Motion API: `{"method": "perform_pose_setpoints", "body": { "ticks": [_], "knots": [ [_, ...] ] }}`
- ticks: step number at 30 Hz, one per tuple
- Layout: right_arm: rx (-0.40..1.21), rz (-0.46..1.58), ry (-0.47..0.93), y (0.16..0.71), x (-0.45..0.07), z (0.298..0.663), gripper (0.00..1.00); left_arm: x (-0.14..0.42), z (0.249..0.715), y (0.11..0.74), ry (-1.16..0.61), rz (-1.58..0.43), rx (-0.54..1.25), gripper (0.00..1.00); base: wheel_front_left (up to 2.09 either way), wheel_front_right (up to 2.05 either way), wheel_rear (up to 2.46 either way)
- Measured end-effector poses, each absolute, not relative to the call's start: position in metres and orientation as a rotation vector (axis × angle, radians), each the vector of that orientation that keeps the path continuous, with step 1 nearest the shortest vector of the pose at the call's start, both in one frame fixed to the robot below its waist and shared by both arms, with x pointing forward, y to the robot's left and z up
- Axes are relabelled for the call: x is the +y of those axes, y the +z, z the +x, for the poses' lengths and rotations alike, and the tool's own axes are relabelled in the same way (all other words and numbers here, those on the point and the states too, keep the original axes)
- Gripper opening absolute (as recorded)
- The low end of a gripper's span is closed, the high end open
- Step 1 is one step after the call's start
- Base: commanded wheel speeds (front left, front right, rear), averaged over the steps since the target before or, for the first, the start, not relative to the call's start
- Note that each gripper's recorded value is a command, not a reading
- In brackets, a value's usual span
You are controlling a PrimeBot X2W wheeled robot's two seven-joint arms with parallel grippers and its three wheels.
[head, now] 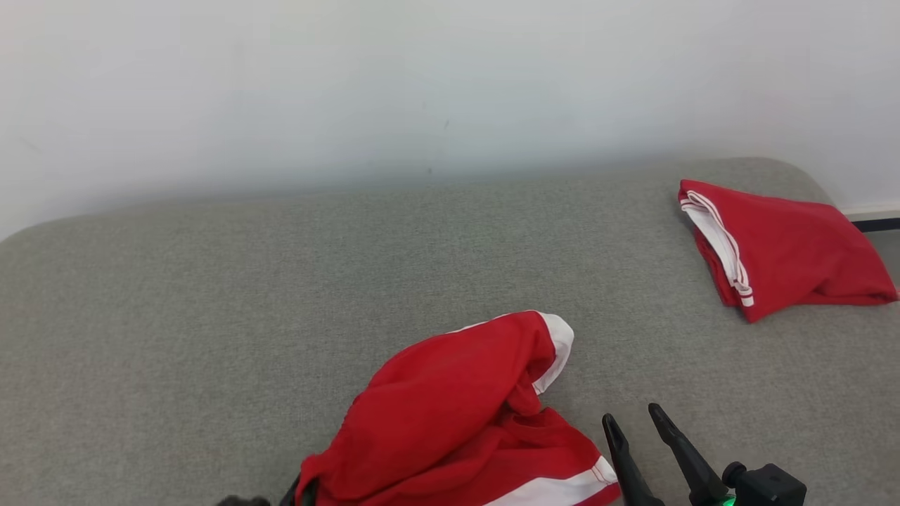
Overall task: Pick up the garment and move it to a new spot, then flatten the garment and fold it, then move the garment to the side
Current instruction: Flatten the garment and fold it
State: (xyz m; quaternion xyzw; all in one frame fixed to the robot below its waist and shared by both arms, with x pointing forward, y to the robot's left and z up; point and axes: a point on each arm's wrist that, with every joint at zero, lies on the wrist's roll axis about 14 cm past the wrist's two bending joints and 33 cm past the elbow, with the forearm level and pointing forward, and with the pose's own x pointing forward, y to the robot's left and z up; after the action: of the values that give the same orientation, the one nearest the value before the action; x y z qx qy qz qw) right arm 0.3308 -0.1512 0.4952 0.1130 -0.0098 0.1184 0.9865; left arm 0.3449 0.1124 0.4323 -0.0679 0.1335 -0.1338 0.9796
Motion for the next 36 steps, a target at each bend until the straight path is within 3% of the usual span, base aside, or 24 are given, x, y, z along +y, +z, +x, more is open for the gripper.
{"method": "perform_pose_setpoints", "body": {
  "ticks": [18, 19, 20, 21, 36],
  "knots": [
    [0.009, 0.221, 0.064, 0.481, -0.199, 0.316, 1.00, 0.052, 0.416, 0.435, -0.433, -0.081, 0.275, 0.00, 0.00, 0.00, 0.00],
    [0.011, 0.220, 0.061, 0.481, -0.199, 0.316, 1.00, 0.051, 0.417, 0.433, -0.432, -0.076, 0.279, 0.12, 0.00, 0.00, 0.00],
    [0.012, 0.217, 0.061, 0.480, -0.199, 0.315, 1.00, 0.049, 0.419, 0.433, -0.432, -0.075, 0.279, 0.49, 0.00, 0.00, 0.00],
    [0.011, 0.218, 0.062, 0.480, -0.199, 0.316, 1.00, 0.048, 0.419, 0.432, -0.434, -0.074, 0.280, 1.00, 0.00, 0.00, 0.00],
    [0.009, 0.228, 0.131, 0.482, -0.177, 0.323, 1.00, 0.077, 0.410, 0.478, -0.369, -0.112, 0.088, 1.00, 0.00, 0.00, 0.00]
  ]
}}
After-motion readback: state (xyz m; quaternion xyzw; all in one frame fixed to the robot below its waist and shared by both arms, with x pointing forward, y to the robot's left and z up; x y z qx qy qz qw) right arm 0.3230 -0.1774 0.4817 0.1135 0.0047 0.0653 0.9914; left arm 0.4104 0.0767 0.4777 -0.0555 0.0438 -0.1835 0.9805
